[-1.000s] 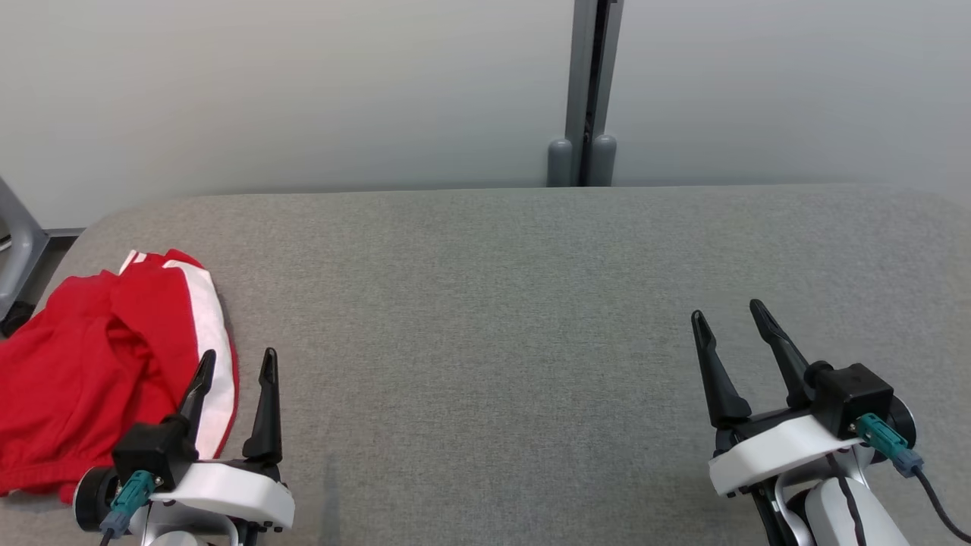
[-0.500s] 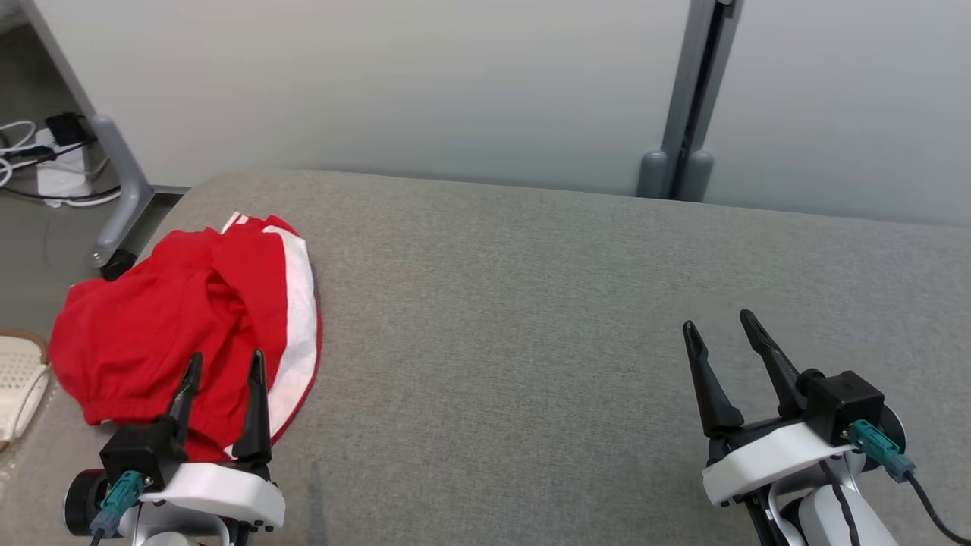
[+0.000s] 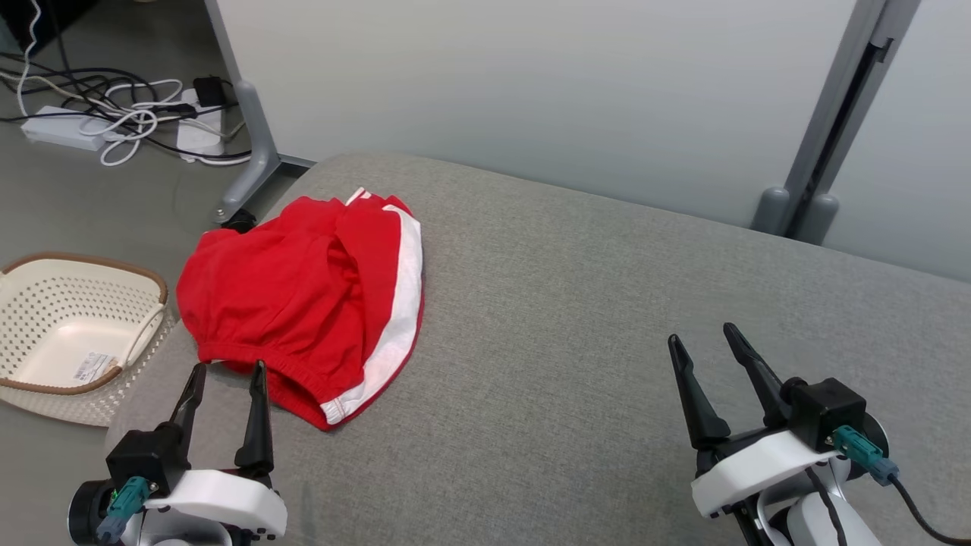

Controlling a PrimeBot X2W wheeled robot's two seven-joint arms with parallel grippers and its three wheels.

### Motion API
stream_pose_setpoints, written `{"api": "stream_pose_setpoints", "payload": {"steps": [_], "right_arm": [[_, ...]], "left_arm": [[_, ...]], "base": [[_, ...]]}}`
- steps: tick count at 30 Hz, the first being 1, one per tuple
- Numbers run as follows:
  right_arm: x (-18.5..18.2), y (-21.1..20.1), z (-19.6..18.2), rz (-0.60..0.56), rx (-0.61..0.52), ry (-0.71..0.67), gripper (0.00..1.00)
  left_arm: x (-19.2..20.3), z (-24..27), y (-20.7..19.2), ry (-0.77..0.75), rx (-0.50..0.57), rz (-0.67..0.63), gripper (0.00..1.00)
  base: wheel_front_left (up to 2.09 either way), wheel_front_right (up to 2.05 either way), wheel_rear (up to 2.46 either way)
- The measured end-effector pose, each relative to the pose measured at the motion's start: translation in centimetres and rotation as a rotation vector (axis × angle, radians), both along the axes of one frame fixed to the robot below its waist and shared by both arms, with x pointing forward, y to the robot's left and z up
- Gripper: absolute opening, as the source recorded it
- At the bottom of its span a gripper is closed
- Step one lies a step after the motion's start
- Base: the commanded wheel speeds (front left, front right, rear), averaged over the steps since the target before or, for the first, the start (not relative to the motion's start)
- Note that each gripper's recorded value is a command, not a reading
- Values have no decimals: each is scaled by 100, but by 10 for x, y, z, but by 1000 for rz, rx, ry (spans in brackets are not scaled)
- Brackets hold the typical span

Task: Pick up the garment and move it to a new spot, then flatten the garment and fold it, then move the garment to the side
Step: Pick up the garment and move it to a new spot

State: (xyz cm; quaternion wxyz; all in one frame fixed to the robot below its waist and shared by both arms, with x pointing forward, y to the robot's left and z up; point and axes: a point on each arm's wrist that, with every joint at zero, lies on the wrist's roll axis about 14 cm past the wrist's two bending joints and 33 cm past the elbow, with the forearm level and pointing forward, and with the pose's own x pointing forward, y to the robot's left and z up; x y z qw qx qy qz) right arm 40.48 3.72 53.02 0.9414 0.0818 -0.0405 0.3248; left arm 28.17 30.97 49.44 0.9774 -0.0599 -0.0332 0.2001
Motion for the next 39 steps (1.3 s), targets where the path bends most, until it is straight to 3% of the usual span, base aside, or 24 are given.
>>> {"api": "stream_pose_setpoints", "payload": {"steps": [6,16,29,39], "right_arm": [[-7,20,0,59,-4,2,100],[-9,21,-4,67,-4,16,100],[7,13,-13,39,-4,29,100],[34,-3,-14,-11,14,24,100]], "left_arm": [[-19,-3,12,5,-3,52,100],[-15,-4,16,28,9,41,100],[58,39,54,142,48,-55,100],[120,31,78,373,-97,-116,100]], "base": [[0,0,0],[0,0,0],[0,0,0],[0,0,0]]}}
